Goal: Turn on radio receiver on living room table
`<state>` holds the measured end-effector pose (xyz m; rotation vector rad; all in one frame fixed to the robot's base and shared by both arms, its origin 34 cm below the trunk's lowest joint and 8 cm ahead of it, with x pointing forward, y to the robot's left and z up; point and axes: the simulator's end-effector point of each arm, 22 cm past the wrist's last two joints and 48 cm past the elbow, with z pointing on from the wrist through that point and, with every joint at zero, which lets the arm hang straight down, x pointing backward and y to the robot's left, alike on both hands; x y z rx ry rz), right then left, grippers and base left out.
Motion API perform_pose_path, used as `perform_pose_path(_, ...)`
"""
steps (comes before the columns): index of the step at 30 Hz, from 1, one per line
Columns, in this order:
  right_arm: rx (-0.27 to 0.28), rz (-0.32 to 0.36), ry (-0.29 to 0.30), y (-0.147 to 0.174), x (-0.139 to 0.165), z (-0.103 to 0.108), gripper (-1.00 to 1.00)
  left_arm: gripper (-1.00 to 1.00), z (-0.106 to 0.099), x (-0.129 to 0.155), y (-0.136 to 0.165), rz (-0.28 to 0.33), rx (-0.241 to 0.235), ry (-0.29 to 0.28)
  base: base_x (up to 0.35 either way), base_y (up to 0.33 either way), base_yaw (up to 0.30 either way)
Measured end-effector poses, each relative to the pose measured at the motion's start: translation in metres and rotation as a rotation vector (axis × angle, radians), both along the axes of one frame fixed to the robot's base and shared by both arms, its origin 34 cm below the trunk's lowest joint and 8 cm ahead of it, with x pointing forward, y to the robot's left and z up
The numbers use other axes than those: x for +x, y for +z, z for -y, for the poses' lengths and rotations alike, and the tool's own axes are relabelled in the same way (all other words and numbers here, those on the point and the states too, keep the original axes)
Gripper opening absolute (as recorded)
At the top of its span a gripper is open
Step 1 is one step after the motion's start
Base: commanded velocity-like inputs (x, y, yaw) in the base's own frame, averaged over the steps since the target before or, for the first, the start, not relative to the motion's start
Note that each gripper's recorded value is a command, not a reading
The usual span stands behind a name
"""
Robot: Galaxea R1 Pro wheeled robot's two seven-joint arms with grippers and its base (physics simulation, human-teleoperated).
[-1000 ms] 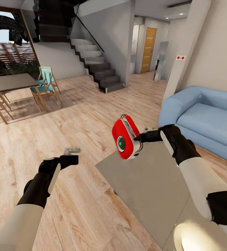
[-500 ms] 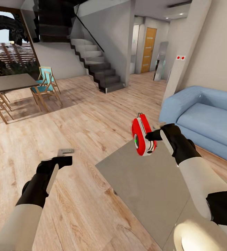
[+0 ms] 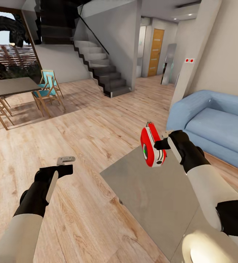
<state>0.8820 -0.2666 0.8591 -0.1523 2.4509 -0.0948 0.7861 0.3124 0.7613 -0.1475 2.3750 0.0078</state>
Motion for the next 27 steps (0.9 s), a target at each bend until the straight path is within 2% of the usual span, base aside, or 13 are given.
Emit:
perform_pose_path(15,-0.007,-0.063,-0.020,-0.024,-0.010,0.010,-1.00,-1.00,-0.009,-0.002,-0.003,-0.011,0.011,0.006,0.000,0.000,0.000)
perform_pose_path(22,-0.002,-0.020,-0.003,0.000,0.005,-0.005,-1.00,-1.00,-0.010,0.015,0.018,0.028,0.013,0.008,0.000,0.000,0.000)
perform_pose_path(25,0.024,0.012,0.013,0.013,0.014,-0.020,-1.00,-1.00,-0.010,0.022,0.026,0.044,0.013,0.008,0.000,0.000,0.000)
perform_pose_path(27,0.028,0.032,0.016,0.021,0.019,-0.022,-1.00,-1.00,-0.010,0.027,0.032,0.054,0.012,0.008,0.000,0.000,0.000)
